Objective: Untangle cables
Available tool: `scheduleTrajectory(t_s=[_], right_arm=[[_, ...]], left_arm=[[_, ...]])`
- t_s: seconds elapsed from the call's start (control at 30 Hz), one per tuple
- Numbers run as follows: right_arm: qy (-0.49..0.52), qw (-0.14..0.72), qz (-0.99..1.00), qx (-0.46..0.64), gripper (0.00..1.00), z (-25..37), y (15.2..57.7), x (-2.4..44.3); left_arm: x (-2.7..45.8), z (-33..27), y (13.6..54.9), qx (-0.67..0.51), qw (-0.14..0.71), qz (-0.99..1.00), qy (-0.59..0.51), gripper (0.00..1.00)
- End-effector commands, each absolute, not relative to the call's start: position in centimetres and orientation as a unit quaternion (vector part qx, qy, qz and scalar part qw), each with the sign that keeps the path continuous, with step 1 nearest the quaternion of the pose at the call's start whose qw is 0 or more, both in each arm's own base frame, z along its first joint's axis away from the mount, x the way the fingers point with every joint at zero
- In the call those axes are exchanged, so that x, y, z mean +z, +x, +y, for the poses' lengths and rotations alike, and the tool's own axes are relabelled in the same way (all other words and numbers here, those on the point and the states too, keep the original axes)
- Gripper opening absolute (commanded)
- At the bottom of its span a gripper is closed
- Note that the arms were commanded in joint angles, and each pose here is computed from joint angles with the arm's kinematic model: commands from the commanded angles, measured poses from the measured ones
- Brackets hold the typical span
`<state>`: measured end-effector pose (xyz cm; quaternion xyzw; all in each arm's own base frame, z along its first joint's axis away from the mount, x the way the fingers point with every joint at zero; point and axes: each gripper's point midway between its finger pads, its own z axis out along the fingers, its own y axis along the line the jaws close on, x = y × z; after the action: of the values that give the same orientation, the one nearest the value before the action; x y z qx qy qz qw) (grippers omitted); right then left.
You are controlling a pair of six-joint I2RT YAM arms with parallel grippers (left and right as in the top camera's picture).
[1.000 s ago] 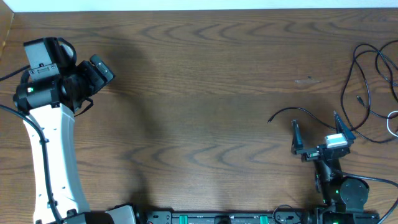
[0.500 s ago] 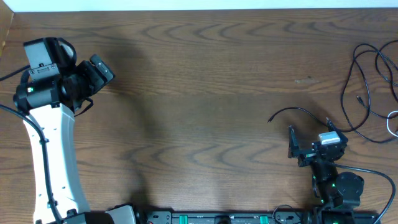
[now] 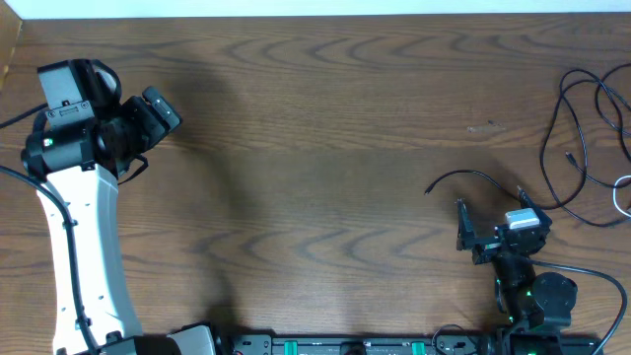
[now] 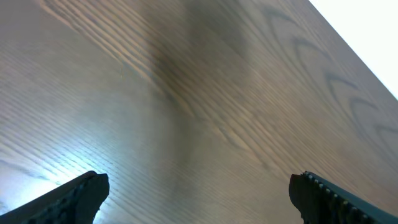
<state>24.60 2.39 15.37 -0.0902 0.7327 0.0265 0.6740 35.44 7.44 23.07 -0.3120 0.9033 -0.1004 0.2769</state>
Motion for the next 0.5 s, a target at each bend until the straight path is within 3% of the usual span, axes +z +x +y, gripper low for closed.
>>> scheduleTrajectory(t_s=[0.0,0.27,0.47], right_arm=[[-0.084,0.671,0.736,0.029,0.99,2.3,24.6,15.2],[-0.084,0.671,0.736,0.029,0.99,2.3,24.6,15.2],[-0.084,0.671,0.736,0.029,0.99,2.3,24.6,15.2]], left_arm=[[22.3,9.8,34.7,-0.033,0.273,0.904,-0.328,0.98],[22.9,9.9,34.2,-0.025,0.279,0.902,-0.330,0.98],[25.7,9.2,34.2,-0.031,0.394,0.870,-0.295,0.98]])
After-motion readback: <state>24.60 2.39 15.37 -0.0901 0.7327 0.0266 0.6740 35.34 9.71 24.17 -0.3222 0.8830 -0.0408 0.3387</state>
